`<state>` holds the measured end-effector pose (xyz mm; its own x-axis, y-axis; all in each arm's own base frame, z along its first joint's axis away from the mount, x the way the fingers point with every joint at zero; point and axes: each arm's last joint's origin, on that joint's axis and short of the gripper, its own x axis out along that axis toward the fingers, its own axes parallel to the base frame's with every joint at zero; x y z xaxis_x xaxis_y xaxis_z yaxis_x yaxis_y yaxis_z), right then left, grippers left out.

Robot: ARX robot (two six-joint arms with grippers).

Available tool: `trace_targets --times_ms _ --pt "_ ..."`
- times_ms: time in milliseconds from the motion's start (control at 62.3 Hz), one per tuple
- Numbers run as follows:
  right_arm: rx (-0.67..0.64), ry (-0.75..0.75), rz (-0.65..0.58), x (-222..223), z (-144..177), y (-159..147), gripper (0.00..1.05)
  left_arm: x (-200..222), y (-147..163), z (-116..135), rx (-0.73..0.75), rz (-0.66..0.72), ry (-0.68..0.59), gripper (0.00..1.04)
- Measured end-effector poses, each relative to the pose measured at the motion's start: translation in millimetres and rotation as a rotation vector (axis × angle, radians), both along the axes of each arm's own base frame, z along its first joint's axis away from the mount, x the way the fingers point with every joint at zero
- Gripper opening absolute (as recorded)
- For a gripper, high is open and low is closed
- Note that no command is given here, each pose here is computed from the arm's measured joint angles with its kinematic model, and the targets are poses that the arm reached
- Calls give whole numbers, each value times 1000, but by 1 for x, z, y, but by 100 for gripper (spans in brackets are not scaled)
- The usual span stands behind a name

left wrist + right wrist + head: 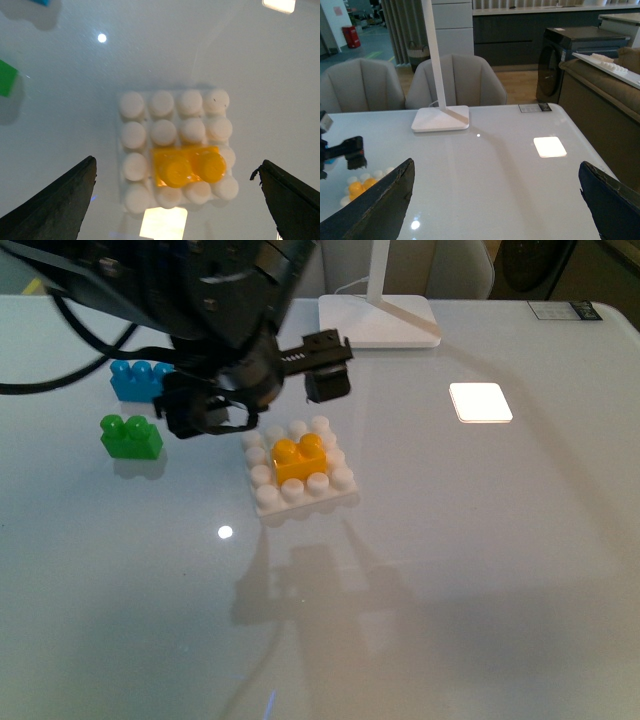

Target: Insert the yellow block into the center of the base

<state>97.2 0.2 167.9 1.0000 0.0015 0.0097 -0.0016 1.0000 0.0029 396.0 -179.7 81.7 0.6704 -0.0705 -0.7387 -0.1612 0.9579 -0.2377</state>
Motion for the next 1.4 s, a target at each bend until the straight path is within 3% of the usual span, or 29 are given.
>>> trace_targets --times_ms 241,305,385,434,514,578,642,915,1397 --pt "0 0 0 0 0 0 96 -54 84 56 -52 -49 -206 97" --pt "0 0 0 0 0 0 96 -81 111 65 -55 -45 -225 97" --pt "0 0 0 0 0 0 96 -90 122 66 -23 -24 -249 97" --pt "0 0 1 0 0 0 96 -93 124 56 93 -19 -430 86" --pt "0 -1 0 0 0 0 96 -112 131 46 179 -41 -579 74" --pt "0 1 -2 0 0 0 96 -127 138 58 223 -42 -750 61" --pt "0 -1 -2 0 0 0 96 -138 143 71 240 -42 -826 50" --pt "0 0 -2 0 0 0 96 -185 161 80 278 -48 -825 2" --pt "0 0 -2 0 0 0 96 -236 179 81 283 -53 -823 3"
